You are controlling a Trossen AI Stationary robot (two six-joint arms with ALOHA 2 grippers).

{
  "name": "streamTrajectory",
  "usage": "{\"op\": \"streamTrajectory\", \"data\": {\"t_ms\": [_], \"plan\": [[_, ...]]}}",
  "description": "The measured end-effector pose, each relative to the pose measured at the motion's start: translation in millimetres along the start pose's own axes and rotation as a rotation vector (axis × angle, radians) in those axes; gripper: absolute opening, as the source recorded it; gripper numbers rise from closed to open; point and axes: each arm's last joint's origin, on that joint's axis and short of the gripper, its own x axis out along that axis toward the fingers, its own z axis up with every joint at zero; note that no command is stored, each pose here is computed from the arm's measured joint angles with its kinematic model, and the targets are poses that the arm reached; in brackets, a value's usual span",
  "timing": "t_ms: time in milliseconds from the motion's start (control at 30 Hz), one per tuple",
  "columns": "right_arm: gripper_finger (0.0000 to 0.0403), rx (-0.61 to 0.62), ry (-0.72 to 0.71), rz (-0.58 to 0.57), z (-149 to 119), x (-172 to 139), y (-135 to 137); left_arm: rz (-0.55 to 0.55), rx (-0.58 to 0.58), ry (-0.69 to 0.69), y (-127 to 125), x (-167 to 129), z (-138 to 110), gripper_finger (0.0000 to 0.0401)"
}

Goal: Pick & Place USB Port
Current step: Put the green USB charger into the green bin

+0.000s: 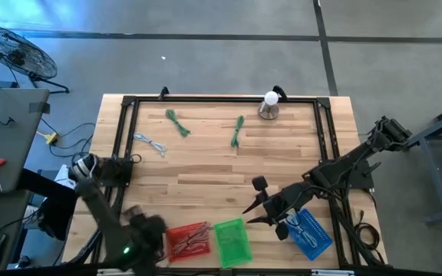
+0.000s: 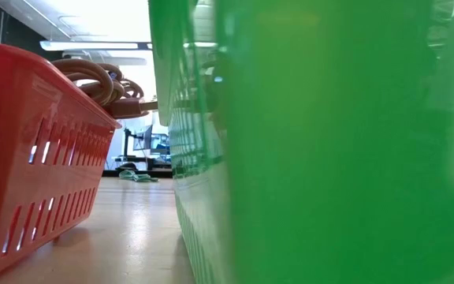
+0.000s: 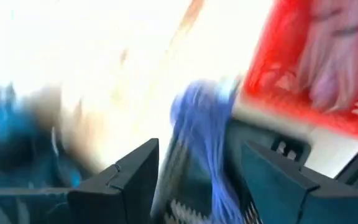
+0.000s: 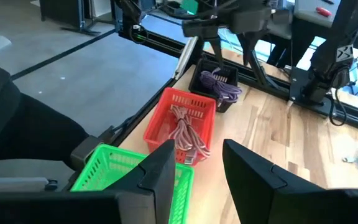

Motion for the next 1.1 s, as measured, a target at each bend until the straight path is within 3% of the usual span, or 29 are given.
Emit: {"op": "streamTrajectory", "data": {"t_ms": [67, 200, 300, 400, 500, 667, 800, 1000, 1100], "plan": [[0.0126, -0.006, 0.002, -0.006, 0, 0, -2, 0.015, 0.203, -0.112, 8, -2, 17, 0.0217], [0.0126, -0.013, 0.017, -0.005, -2, 0, -2, 0.174, 0.421, -0.299, 26, 5, 59, 0.0217], [0.0126, -0.016, 0.041, 0.001, -4, 0, -2, 0.313, 0.526, -0.329, 45, 15, 93, 0.0217], [0.0126, -0.018, 0.053, 0.004, -5, 0, -2, 0.444, 0.617, -0.267, 69, 33, 124, 0.0217], [0.0126, -0.021, 0.074, 0.004, -7, 0, -2, 0.55, 0.612, -0.175, 102, 54, 152, 0.0217], [0.0126, -0.004, 0.112, 0.007, -11, 0, -1, 0.653, 0.597, 0.098, 167, 100, 188, 0.0217], [0.0126, 0.005, 0.12, 0.006, -12, -1, -1, 0.676, 0.579, 0.301, 222, 136, 200, 0.0217], [0.0126, 0.006, 0.12, -0.01, -12, -1, -2, 0.38, 0.558, 0.486, 281, 189, 199, 0.0217], [0.0126, 0.007, 0.121, -0.016, -12, 0, -3, 0.325, 0.569, 0.493, 298, 203, 198, 0.0217]]}}
